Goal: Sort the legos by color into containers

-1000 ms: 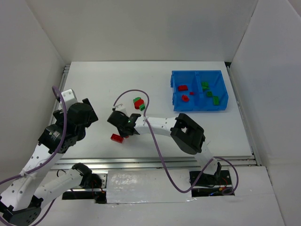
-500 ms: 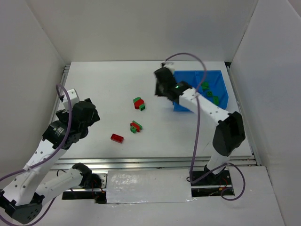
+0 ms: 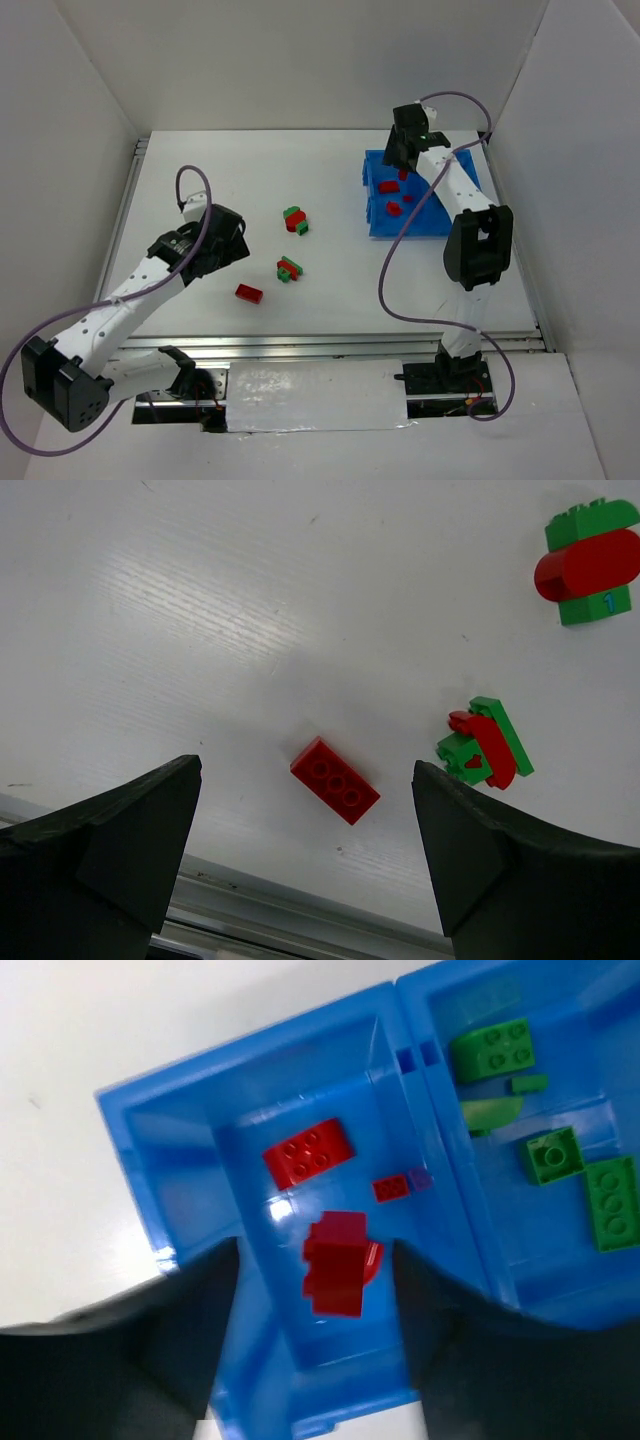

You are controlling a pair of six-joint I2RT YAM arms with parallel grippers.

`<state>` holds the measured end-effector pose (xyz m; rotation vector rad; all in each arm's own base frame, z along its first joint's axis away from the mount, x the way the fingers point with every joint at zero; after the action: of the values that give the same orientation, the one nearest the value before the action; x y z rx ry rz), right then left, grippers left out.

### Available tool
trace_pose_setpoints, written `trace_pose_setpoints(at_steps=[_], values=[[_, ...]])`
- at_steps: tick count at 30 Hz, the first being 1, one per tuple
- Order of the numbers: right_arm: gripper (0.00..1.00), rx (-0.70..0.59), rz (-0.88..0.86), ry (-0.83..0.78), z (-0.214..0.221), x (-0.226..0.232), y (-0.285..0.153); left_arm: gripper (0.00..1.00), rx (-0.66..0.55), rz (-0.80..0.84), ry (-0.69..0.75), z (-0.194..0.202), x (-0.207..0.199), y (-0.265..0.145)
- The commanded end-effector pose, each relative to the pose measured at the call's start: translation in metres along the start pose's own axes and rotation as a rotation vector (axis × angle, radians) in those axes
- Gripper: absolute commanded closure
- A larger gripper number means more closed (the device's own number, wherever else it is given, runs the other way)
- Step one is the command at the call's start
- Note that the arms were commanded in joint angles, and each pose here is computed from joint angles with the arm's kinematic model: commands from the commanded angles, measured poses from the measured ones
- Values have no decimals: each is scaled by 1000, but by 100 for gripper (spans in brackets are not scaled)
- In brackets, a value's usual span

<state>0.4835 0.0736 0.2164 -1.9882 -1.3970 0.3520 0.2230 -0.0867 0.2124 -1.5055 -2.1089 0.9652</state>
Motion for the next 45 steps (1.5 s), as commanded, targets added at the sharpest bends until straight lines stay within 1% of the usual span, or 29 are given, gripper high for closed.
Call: trace_pose_setpoints(at_steps=[1, 2, 3, 4, 6, 7, 8, 9, 10, 11, 12, 13, 14, 15, 16, 17, 19, 22, 24, 27, 30, 34, 38, 39, 40, 41, 43, 44, 45], values=[[23, 7, -33, -22, -7, 8, -6, 1, 10, 17, -23, 3, -11, 14], [9, 4, -37, -13, -9, 8, -8, 0, 13, 19, -11, 4, -12, 17], [1, 10, -36, -10, -6, 8, -9, 1, 16, 18, 0, 7, -14, 22], [0, 6, -50, -1, -8, 8, -16, 0, 16, 22, 21, 8, -14, 25], [0, 21, -63, 8, -1, 7, -23, 0, 22, 35, 59, 15, -15, 32], [0, 6, -94, 21, -5, 8, -39, 0, 7, 48, 70, 13, -17, 34], [0, 24, -112, 8, 9, 9, -43, 1, 13, 46, 84, 18, -16, 38], [0, 26, -130, 7, 11, 7, -50, 1, 14, 49, 88, 20, -16, 40], [0, 5, -179, 3, 10, 13, -73, 0, 3, 65, 88, 19, -19, 43], [0, 7, -207, -6, 17, 16, -83, 0, 14, 72, 96, 24, -19, 46], [0, 28, -233, -32, 37, 20, -88, 0, 37, 77, 95, 28, -21, 51], [0, 0, -276, -28, 35, 21, -109, 0, 61, 62, 88, 32, -20, 54], [0, 18, -306, -42, 51, 22, -112, 1, 97, 28, 85, 37, -21, 61], [0, 13, -334, -57, 55, 24, -120, 0, 119, -11, 40, 40, -20, 65], [0, 3, -373, -70, 60, 30, -135, 0, 143, -43, 28, 43, -20, 68], [0, 17, -373, -80, 69, 29, -138, 0, 193, -97, 31, 49, -19, 73], [1, 25, -409, -107, 79, 36, -150, 0, 245, -133, -44, 54, -24, 74], [0, 39, -420, -124, 91, 36, -154, 1, 330, -148, -144, 70, -30, 77], [0, 58, -425, -135, 101, 37, -152, 1, 354, -164, -216, 78, -31, 76], [0, 82, -420, -146, 111, 37, -147, 1, 387, -178, -277, 87, -30, 73], [0, 99, -419, -161, 119, 38, -143, 0, 409, -182, -318, 97, -31, 72], [0, 107, -444, -168, 124, 41, -146, 1, 454, -194, -326, 115, -29, 79], [0, 109, -460, -188, 129, 43, -152, 9, 450, -222, -318, 119, -29, 89], [0, 107, -459, -191, 129, 43, -154, 18, 440, -231, -318, 119, -28, 91], [0, 113, -468, -200, 134, 44, -158, 23, 439, -235, -318, 119, -28, 92], [0, 110, -474, -200, 136, 45, -159, 38, 438, -243, -322, 120, -27, 93], [0, 113, -515, -199, 143, 48, -168, 45, 439, -251, -320, 124, -24, 95], [0, 115, -532, -197, 145, 49, -170, 53, 433, -251, -327, 123, -24, 96], [0, 125, -573, -188, 148, 51, -177, 57, 429, -258, -328, 124, -22, 96]])
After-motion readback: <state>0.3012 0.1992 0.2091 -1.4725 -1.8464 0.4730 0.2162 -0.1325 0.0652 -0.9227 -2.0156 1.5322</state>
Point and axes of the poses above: each gripper's point midway between its finger pads, its own y axis out along the fingers, its own x axis along the line the jaws close on, z = x × y, the point moved 5 cm from there along -y, back along the fingers, and after that the axes turned 5 degrees about y, right-handed, at the moved point
